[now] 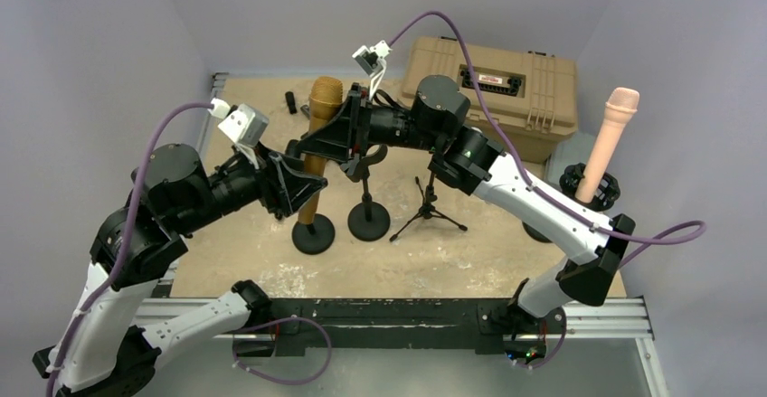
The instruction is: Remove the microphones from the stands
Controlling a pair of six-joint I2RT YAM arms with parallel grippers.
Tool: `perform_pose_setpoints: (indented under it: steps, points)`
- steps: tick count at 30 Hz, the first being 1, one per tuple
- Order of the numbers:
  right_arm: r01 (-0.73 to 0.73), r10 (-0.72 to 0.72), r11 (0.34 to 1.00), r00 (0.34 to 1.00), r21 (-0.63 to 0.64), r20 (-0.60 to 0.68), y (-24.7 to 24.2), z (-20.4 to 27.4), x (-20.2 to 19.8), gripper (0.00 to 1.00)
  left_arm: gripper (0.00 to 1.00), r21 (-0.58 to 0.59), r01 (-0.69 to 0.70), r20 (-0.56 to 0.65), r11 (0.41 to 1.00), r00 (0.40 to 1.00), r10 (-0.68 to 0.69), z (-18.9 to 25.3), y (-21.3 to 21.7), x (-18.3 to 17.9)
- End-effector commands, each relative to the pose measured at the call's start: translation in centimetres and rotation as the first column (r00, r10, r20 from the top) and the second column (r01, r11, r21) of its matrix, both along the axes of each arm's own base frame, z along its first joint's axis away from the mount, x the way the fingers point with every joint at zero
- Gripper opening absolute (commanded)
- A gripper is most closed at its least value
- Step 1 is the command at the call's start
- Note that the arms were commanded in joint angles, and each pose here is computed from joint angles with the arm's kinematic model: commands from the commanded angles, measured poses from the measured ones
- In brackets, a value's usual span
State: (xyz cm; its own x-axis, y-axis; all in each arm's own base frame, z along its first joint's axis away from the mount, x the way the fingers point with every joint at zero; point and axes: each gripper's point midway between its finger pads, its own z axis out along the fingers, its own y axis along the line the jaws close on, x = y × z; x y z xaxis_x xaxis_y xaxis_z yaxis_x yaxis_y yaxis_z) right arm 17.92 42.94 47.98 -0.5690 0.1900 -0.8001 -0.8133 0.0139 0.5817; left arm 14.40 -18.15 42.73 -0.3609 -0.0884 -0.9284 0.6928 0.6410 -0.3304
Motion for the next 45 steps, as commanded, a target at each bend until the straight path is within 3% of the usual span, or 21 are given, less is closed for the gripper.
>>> perform_pose_setpoints:
  steps: [1, 4, 7, 9, 11, 13, 14, 15, 22, 28, 31, 38, 45]
  points:
    - [-0.096, 0.091, 0.991, 0.994, 0.088, 0.063, -0.7, 2.8, -2.1, 0.0, 0.51, 0.046, -0.01, 0.059, 0.999, 0.998, 0.007, -0.2, 0.0, 0.9]
    - [-0.114, 0.108, 0.989, 0.992, 0.098, 0.064, -0.5, 2.3, -2.2, 0.0, 0.33, 0.05, 0.005, 0.055, 0.999, 0.998, -0.007, -0.6, -0.2, 0.9]
    - [-0.136, 0.13, 0.985, 0.99, 0.107, 0.06, -0.4, 1.6, -2.5, 0.0, 0.04, 0.039, -0.023, 0.061, 0.999, 0.998, 0.02, -0.9, 0.1, 1.2]
    - [-0.145, 0.14, 0.985, 0.988, 0.096, 0.062, -0.3, 0.9, -2.5, 0.0, 0.0, 0.038, -0.042, 0.061, 0.998, 0.997, 0.04, -1.1, 0.4, 1.3]
    - [-0.116, 0.112, 0.991, 0.992, 0.069, 0.063, -0.3, 0.4, -2.1, 0.28, 0.0, 0.044, -0.059, 0.061, 0.997, 0.997, 0.056, -1.1, 0.8, 1.3]
    - [-0.027, 0.024, 0.998, 0.997, 0.048, 0.071, -0.8, 0.5, -0.9, 0.76, 0.0, 0.065, -0.093, 0.063, 0.994, 0.994, 0.089, -1.1, 1.6, 1.4]
    - [0.046, -0.049, 0.998, 0.996, 0.044, 0.077, -1.3, 0.9, 0.1, 0.94, 0.0, 0.076, -0.126, 0.069, 0.989, 0.99, 0.121, -1.0, 2.3, 1.6]
    - [0.096, -0.099, 0.995, 0.991, 0.035, 0.085, -1.8, 1.2, 0.7, 0.99, 0.0, 0.089, -0.166, 0.074, 0.982, 0.984, 0.159, -1.0, 3.1, 1.8]
    - [0.372, -0.368, 0.928, 0.924, -0.017, 0.106, -6.1, 1.1, 4.0, 0.99, 0.0, 0.163, -0.48, 0.139, 0.862, 0.876, 0.462, -1.1, 9.9, 3.4]
    - [0.48, -0.475, 0.877, 0.872, -0.019, 0.115, -9.6, 0.8, 4.0, 0.99, 0.0, 0.297, -0.746, 0.266, 0.596, 0.664, 0.699, -1.9, 16.1, 6.1]
    - [0.498, -0.495, 0.867, 0.861, 0.005, 0.119, -11.1, 1.3, 3.3, 0.99, 0.0, 0.312, -0.809, 0.24, 0.498, 0.574, 0.783, -2.9, 17.6, 8.9]
    - [0.482, -0.478, 0.876, 0.871, -0.006, 0.117, -12.7, 1.0, 1.7, 0.99, 0.0, 0.293, -0.816, -0.005, 0.498, 0.52, 0.854, -7.8, 20.5, 16.0]
    - [0.474, -0.469, 0.881, 0.875, -0.013, 0.116, -13.4, 0.1, 0.9, 0.99, 0.0, 0.37, -0.783, -0.153, 0.499, 0.479, 0.865, -16.4, 22.9, 20.3]
